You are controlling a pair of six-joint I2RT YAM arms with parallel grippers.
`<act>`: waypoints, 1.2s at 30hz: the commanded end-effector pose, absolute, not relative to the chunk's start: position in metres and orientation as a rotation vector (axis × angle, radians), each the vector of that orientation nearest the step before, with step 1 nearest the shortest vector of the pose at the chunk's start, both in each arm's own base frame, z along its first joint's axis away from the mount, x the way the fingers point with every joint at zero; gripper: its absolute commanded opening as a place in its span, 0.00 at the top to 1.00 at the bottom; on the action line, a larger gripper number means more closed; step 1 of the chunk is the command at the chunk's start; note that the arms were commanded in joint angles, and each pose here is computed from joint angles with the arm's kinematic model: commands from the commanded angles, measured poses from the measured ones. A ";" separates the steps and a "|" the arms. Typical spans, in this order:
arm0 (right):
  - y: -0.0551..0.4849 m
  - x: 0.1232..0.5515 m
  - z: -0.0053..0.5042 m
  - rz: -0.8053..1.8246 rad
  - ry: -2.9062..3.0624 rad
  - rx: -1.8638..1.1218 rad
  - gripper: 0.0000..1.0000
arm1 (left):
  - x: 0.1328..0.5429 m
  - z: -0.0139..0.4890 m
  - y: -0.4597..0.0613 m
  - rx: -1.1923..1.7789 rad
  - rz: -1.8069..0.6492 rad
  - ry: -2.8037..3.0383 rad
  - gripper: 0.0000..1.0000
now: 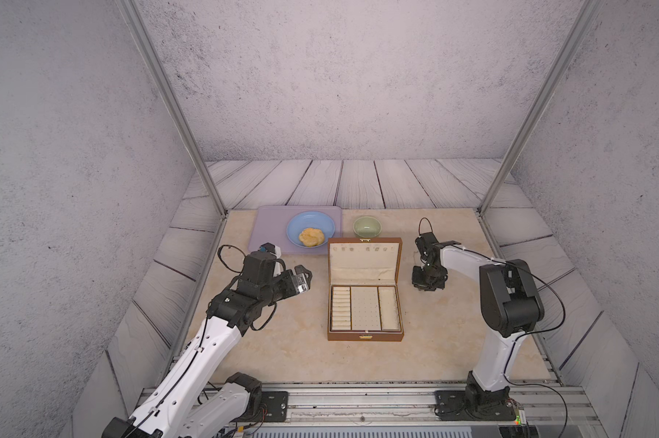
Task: Put jewelry chain into jewelry box
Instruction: Pick up the necklace from the center of the board.
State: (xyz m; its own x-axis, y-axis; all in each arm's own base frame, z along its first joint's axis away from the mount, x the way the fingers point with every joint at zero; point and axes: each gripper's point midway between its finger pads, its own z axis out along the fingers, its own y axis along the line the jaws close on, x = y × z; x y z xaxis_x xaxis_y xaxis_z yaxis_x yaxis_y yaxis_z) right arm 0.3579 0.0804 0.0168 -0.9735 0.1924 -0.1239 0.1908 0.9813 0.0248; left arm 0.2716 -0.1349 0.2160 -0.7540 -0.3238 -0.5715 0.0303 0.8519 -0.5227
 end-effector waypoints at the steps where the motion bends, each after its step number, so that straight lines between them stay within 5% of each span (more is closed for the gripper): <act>1: 0.077 0.349 0.007 -0.008 3.032 0.308 0.89 | 0.268 0.213 -0.133 -0.209 -0.661 2.349 0.02; 6: 0.077 0.348 0.015 0.007 3.010 0.324 1.00 | 0.268 0.212 -0.134 -0.210 -0.661 2.352 0.02; 24: 0.076 0.345 0.063 0.052 2.911 0.327 1.00 | 0.269 0.214 -0.135 -0.210 -0.670 2.344 0.02; 36: 0.066 0.333 0.167 0.083 2.690 0.238 1.00 | 0.276 0.235 -0.178 0.013 -0.759 2.294 0.03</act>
